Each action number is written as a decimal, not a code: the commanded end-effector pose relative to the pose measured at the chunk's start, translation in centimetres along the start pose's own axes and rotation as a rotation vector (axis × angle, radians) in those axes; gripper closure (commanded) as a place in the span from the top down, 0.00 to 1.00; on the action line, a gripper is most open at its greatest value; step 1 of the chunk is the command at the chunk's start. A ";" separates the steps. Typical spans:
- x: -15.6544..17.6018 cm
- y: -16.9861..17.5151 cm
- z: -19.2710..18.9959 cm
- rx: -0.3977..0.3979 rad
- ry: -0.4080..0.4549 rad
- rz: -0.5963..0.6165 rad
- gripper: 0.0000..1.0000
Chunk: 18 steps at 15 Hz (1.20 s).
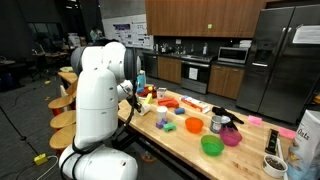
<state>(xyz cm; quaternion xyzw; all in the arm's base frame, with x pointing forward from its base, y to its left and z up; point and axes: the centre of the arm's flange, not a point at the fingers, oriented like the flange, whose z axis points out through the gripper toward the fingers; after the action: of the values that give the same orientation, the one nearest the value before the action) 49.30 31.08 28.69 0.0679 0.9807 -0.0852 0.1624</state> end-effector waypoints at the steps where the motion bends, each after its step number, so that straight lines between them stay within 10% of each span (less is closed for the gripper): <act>1: 2.0 -1.3 -3.5 0.072 0.032 0.033 0.01; 14: 9.1 -2.5 -12.3 0.401 0.250 0.233 0.01; 18: 10.2 -2.6 -11.2 0.340 0.257 0.264 0.01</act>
<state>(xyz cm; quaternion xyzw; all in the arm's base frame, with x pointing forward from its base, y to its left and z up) 36.82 32.25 36.51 0.2203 0.9427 -0.2491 0.0266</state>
